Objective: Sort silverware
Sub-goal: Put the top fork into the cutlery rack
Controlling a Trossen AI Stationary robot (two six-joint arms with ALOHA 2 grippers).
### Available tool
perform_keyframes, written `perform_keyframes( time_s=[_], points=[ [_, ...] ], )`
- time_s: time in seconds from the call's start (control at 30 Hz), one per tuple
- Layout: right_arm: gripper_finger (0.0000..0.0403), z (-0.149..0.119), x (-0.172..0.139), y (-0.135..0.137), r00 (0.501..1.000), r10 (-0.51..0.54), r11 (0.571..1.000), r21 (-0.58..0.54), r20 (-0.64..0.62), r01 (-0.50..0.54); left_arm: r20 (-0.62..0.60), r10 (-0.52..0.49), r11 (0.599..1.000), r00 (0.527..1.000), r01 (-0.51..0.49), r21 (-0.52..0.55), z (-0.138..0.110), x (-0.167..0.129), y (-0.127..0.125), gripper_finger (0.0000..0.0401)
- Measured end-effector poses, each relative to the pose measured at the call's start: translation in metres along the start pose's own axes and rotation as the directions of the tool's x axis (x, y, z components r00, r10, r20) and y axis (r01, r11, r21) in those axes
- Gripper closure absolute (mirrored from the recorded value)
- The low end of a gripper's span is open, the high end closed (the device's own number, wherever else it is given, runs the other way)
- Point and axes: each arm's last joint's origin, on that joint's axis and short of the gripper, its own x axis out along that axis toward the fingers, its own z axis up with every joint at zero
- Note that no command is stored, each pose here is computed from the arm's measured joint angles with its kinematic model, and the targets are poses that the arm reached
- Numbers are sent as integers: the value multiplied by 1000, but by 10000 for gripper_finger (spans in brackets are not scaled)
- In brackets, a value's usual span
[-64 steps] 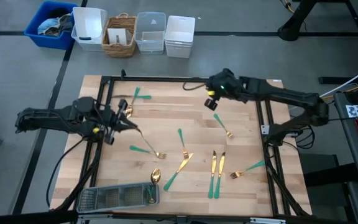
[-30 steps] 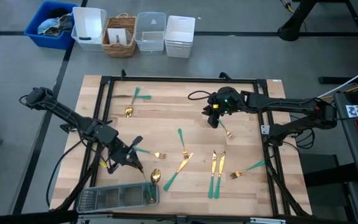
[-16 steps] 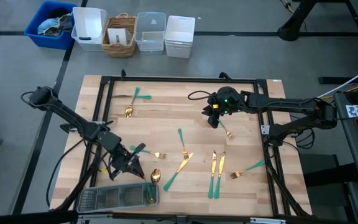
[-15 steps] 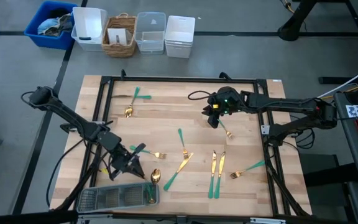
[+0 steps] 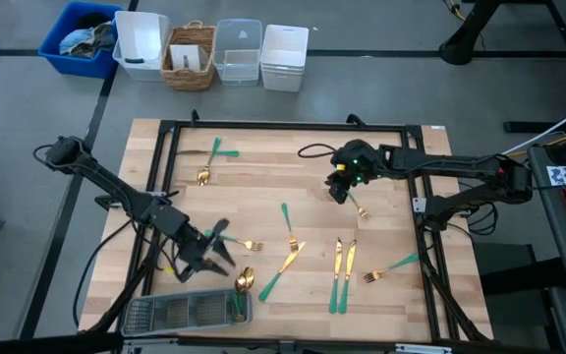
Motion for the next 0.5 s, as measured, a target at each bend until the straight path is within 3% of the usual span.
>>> perform_keyframes(
  time_s=[0.2, 0.37, 0.5],
  points=[
    [306, -20, 7, -7, 973, -75, 997, 10, -219, 79, -115, 300, 945, 947, -311, -99, -1, -13, 18, 288],
    [306, -34, 9, -3, 930, -119, 993, -22, -348, 119, -171, 403, 882, 899, -431, -190, -6, -26, 36, 289],
    [306, -45, 6, 5, 895, -169, 977, 52, -413, 209, -234, 466, 807, 853, -518, -283, -15, -33, 51, 290]
  ],
)
